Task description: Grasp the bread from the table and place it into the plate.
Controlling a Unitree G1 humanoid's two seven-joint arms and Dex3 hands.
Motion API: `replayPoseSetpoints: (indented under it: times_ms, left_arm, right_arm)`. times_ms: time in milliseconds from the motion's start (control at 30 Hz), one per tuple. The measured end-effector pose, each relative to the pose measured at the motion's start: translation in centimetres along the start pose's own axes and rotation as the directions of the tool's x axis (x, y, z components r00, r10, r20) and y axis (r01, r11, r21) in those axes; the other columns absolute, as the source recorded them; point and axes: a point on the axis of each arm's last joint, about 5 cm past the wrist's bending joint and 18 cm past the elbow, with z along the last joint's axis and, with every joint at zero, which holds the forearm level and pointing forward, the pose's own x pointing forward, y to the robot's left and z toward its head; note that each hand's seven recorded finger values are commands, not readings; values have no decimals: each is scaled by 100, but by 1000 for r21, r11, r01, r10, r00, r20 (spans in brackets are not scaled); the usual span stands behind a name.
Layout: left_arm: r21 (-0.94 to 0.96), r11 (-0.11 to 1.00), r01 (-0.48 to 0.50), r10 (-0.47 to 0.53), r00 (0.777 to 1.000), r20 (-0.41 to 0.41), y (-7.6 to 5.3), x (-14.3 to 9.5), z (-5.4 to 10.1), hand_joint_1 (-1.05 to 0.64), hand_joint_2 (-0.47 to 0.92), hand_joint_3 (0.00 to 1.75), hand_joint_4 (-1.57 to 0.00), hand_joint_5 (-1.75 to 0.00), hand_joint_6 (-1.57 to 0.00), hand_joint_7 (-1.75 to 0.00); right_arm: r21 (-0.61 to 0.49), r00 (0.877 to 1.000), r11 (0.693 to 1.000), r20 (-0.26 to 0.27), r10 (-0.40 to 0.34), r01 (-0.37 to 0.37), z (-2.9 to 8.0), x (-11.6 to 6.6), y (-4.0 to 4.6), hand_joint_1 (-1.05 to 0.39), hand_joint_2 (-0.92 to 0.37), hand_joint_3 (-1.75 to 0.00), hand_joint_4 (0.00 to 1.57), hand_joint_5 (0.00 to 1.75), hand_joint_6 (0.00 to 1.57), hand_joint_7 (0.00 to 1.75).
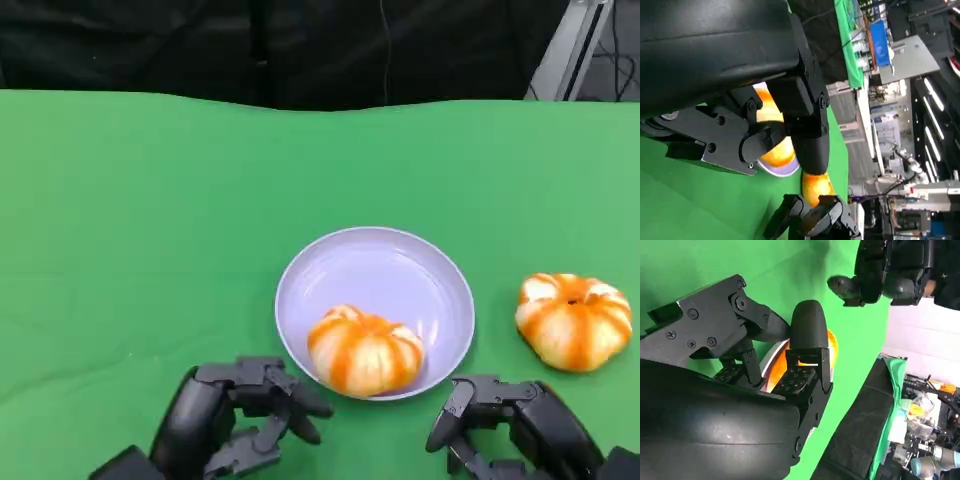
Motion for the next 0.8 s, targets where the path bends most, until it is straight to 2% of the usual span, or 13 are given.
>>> replayPoseSetpoints:
  times_ms: [167,800]
  left_arm:
    - [14,1000,9,-9,1000,-8,-2,-9,-25,-11,49,127,-84,-172,-88,-146]
    - [-5,1000,6,-6,1000,-8,-19,-19,-49,-11,48,129,-85,-170,-88,-144]
  right_arm:
    - [0,1000,1000,0,1,-1,0,0,-1,-14,-61,-96,80,149,83,120]
    - [-1,1000,1000,0,0,0,0,-3,-6,-13,-61,-97,80,149,84,120]
